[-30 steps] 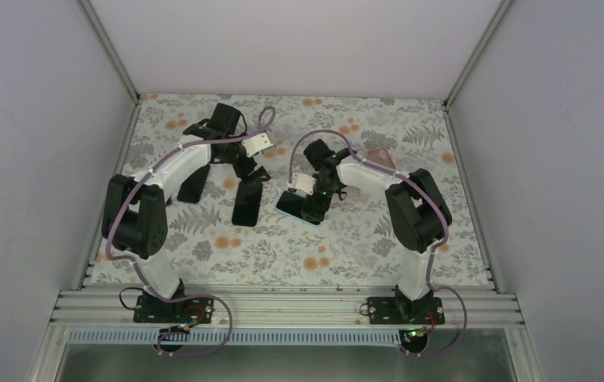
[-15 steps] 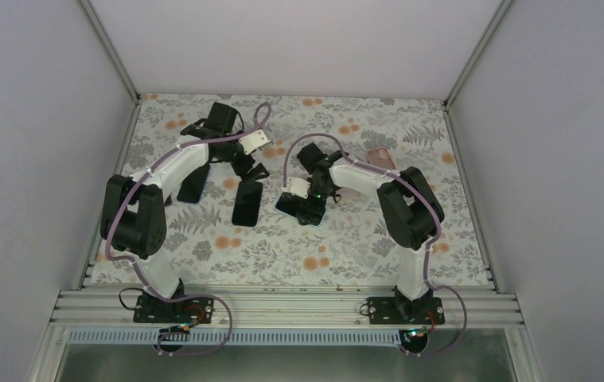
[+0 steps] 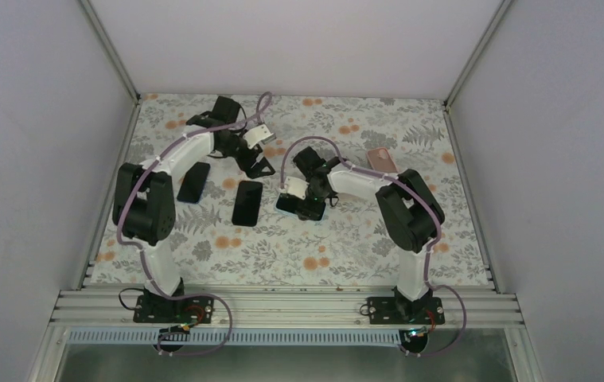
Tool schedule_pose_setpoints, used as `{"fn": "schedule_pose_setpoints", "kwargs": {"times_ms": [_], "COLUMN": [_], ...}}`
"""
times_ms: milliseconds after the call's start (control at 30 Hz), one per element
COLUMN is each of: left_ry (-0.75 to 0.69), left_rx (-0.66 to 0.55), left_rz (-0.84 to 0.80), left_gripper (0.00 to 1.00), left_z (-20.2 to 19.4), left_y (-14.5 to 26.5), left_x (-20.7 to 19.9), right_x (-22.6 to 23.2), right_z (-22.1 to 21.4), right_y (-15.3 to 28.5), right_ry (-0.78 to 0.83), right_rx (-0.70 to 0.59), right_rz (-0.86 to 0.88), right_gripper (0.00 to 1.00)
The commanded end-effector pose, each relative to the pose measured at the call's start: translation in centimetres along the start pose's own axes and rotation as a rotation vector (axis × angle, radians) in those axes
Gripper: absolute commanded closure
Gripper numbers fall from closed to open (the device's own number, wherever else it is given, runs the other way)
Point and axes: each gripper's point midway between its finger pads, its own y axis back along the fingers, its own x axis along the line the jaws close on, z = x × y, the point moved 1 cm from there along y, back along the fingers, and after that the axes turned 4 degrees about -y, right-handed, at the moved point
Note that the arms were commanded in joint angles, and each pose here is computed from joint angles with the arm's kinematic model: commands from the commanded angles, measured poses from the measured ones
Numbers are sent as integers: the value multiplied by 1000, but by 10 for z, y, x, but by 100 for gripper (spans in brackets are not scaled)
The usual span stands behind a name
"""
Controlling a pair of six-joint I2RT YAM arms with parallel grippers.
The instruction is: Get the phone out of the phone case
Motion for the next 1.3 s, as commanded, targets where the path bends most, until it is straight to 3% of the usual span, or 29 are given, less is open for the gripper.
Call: {"fn": "schedule_pose_setpoints", "kwargs": {"times_ms": [0, 100, 333, 733, 800, 900, 967, 1100, 1133, 1233, 1267], "left_ry": [102, 131, 201, 217, 201, 171, 156, 134, 124, 67, 47], "left_rx": [-43, -42, -32, -26, -20, -8, -6, -11, -19, -34, -37], "left_rz": [-320, -431, -497, -569, -601, -634, -636, -629, -629, -616, -603], "left_gripper": [0, 0, 0, 0, 10, 39, 51, 92, 97, 98, 98], "left_z": [13, 13, 10, 15, 16, 15, 13, 16, 19, 25, 27], "left_y": [-3, -5, -17, -18, -15, -12, -10, -6, -5, 0, 2], "left_x": [-30, -40, -38, -49, -59, -73, -78, -80, -81, -84, -84], "right_x": [-7, -5, 2, -8, -14, -23, -25, -22, -20, -7, -3], "right_z": [-9, 3, 36, 82, 85, 87, 89, 89, 89, 90, 87], "right_y": [1, 26, 82, 98, 97, 96, 97, 100, 101, 117, 123], "right_ry": [-5, -4, 7, 27, 22, 7, 5, 7, 9, 22, 32], "right_rx": [21, -66, -220, -281, -274, -272, -279, -282, -287, -327, -334], "right_rz": [-96, -121, -184, -235, -260, -307, -318, -309, -292, -237, -215], "right_gripper": [32, 35, 33, 32, 32, 33, 33, 28, 23, 2, 1]}}
